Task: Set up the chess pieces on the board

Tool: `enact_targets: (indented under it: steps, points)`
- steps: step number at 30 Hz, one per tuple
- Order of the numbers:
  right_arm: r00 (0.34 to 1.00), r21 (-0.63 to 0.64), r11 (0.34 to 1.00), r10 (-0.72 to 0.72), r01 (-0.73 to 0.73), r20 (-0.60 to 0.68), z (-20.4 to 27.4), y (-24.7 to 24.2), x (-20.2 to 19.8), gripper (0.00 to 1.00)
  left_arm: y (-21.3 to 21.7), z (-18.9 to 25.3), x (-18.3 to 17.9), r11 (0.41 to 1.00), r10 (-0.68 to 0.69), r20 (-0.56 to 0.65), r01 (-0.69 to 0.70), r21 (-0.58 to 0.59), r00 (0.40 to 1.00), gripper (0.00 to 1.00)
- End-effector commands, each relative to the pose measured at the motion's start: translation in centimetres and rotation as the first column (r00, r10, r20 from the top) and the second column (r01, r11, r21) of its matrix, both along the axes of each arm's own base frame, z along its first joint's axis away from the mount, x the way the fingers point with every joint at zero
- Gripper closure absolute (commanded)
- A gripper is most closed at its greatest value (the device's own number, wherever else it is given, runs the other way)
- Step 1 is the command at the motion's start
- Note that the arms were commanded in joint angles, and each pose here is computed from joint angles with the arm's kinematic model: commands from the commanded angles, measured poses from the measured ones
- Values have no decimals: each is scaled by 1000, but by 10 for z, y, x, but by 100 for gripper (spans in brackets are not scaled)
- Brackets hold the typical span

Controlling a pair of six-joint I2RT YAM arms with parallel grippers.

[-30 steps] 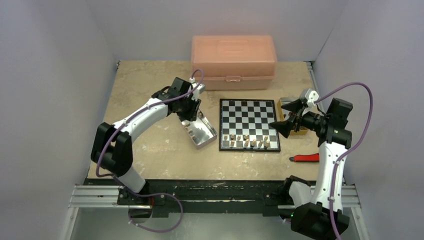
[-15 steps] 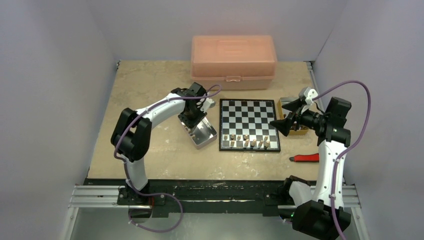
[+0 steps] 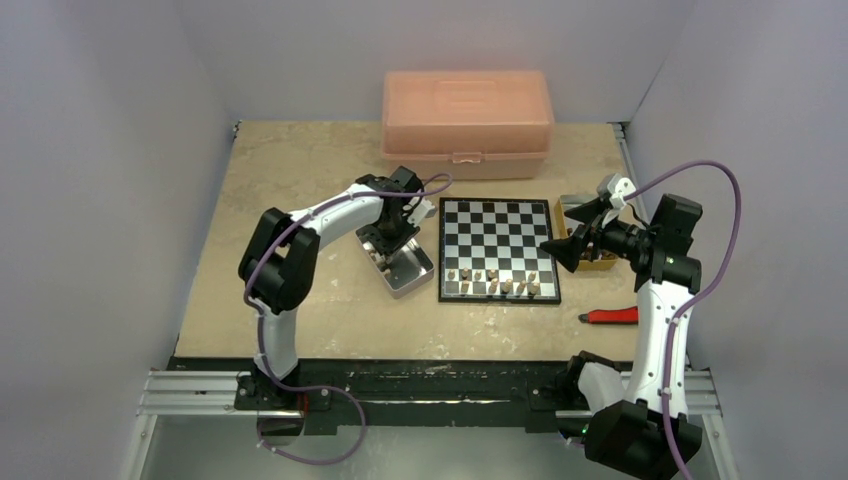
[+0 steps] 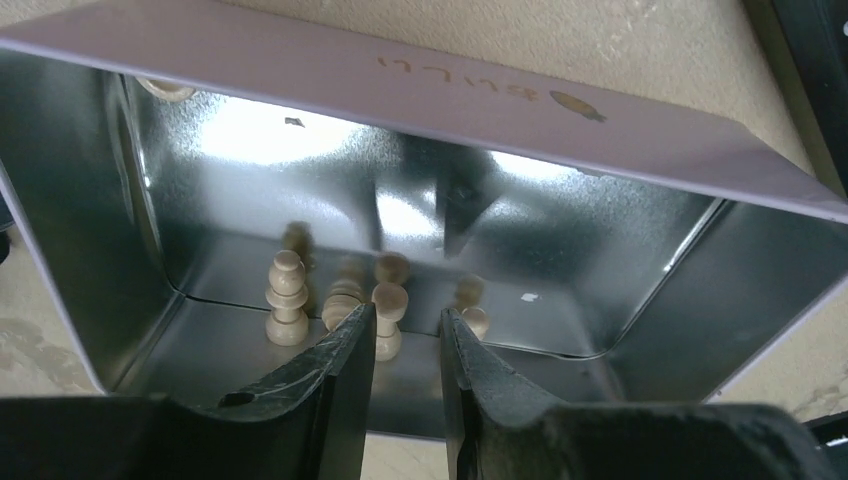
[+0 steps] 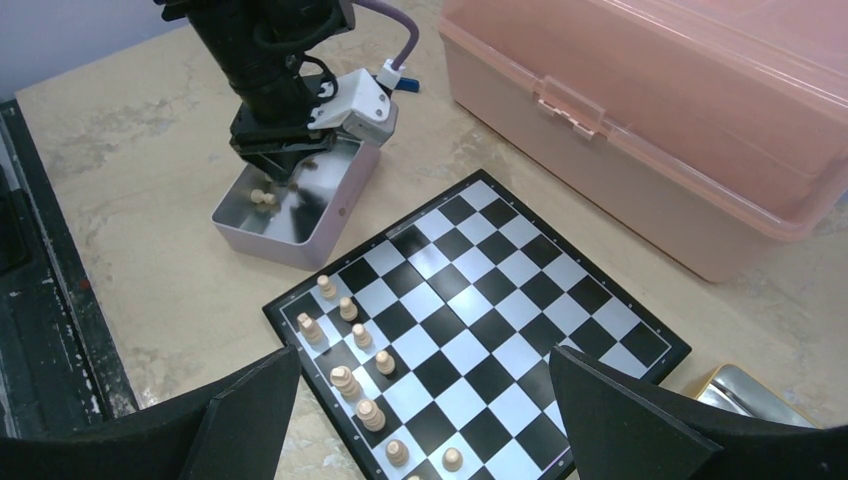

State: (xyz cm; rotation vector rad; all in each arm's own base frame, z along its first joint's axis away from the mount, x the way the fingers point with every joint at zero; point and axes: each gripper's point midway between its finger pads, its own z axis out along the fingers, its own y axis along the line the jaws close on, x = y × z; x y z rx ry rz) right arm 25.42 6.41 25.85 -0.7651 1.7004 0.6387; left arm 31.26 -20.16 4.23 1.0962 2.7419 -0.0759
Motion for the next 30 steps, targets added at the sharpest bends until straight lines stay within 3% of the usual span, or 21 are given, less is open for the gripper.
enact_targets:
  steps: [1, 20, 30]
  points:
    - [1000, 2, 1000, 6, -6, 11, 1, 1, 1, 1, -2, 5, 17, 999, -22, 46, 21, 24, 999, 70]
    - [1000, -3, 1000, 8, -8, 9, 0, 2, 2, 1, 8, -14, 8, 994, -36, -8, 37, 98, 999, 71]
    - [1000, -11, 1000, 14, -14, 10, 0, 3, 2, 1, 3, 16, 22, 998, -32, 123, 25, 60, 992, 100]
